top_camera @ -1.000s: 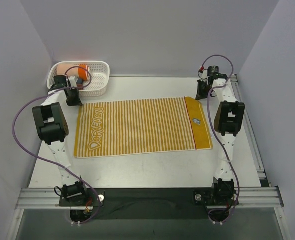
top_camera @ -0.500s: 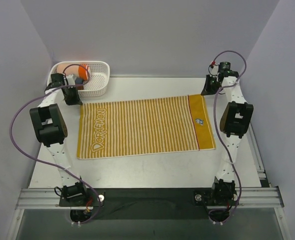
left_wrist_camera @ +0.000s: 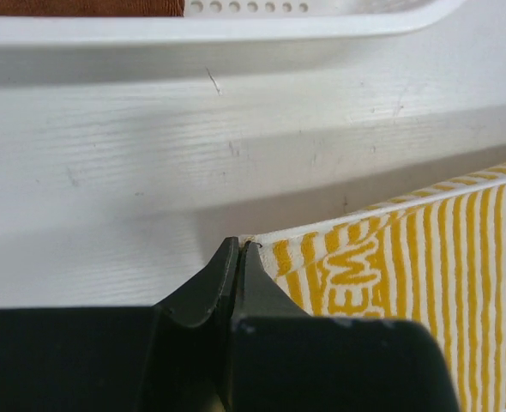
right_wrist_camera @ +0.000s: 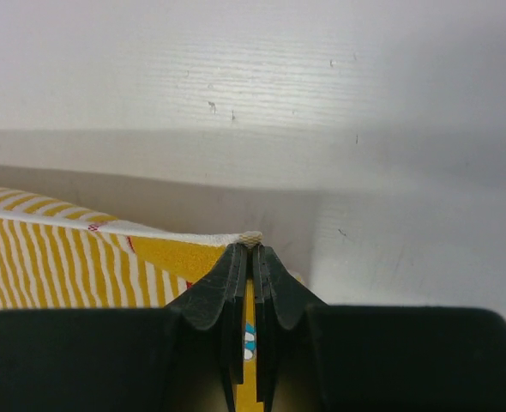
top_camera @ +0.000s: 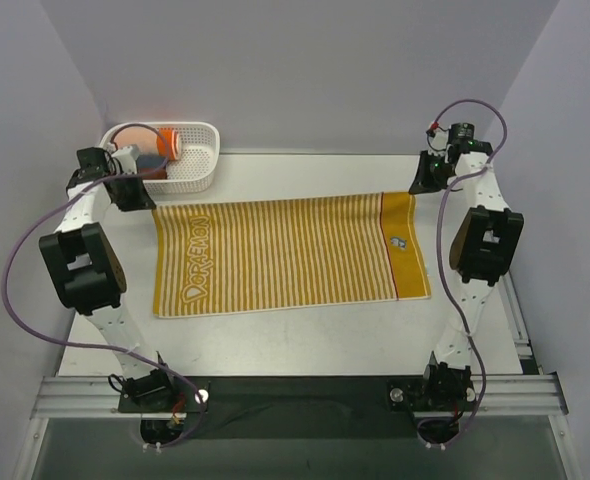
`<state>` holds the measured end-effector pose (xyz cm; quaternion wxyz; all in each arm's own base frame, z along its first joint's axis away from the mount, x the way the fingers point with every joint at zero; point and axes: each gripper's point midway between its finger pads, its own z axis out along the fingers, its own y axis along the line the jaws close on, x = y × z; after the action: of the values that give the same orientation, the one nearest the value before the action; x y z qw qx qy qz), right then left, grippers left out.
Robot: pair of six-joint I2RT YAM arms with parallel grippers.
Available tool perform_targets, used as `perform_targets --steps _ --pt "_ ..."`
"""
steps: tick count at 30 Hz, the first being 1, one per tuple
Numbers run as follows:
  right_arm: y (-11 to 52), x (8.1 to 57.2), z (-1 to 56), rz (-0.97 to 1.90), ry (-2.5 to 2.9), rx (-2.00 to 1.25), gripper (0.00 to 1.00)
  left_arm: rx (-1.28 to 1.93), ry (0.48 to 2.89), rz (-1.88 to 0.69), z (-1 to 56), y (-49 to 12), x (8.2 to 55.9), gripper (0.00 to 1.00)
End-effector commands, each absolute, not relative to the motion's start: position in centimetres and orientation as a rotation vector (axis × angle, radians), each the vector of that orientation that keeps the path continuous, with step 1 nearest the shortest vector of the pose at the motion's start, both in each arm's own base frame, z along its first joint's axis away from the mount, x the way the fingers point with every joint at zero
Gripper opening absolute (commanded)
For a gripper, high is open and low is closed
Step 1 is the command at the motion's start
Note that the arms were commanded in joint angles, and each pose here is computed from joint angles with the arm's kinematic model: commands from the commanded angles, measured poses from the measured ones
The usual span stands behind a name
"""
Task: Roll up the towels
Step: Fold the towel
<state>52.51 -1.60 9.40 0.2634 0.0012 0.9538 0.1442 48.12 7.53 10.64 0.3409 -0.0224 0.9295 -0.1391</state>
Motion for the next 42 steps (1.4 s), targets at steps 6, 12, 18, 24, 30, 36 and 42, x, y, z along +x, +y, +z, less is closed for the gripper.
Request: perform_targets --steps 6,12,18,24,30,36,42 --pt "-2.6 47.2 12.4 0.429 2.641 -0.09 0.0 0.103 2.396 -0.407 12.9 8.3 43.0 0.0" --pt "-3.7 43.1 11.7 0.347 2.755 -0.196 0.0 0.161 2.494 -0.423 12.1 8.5 39.2 0.0" --pt "-3.7 39.4 7.0 0.263 2.952 -0.318 0.0 0.25 2.753 -0.467 5.5 5.2 34.5 0.0" --pt "-3.5 38.5 3.8 0.094 3.084 -0.391 0.0 0.107 2.915 -0.414 1.0 5.7 34.6 0.0" --pt "-3.9 39.7 2.7 0.002 3.103 -0.373 0.0 0.003 2.936 -0.309 -0.2 7.4 37.1 0.0" --pt "-3.3 42.8 2.3 -0.005 3.062 -0.314 0.0 -0.102 2.895 -0.266 -0.6 9.6 40.6 0.0" --pt "-2.5 44.7 3.7 0.053 2.994 -0.291 0.0 -0.074 2.841 -0.294 1.8 9.3 42.6 0.0"
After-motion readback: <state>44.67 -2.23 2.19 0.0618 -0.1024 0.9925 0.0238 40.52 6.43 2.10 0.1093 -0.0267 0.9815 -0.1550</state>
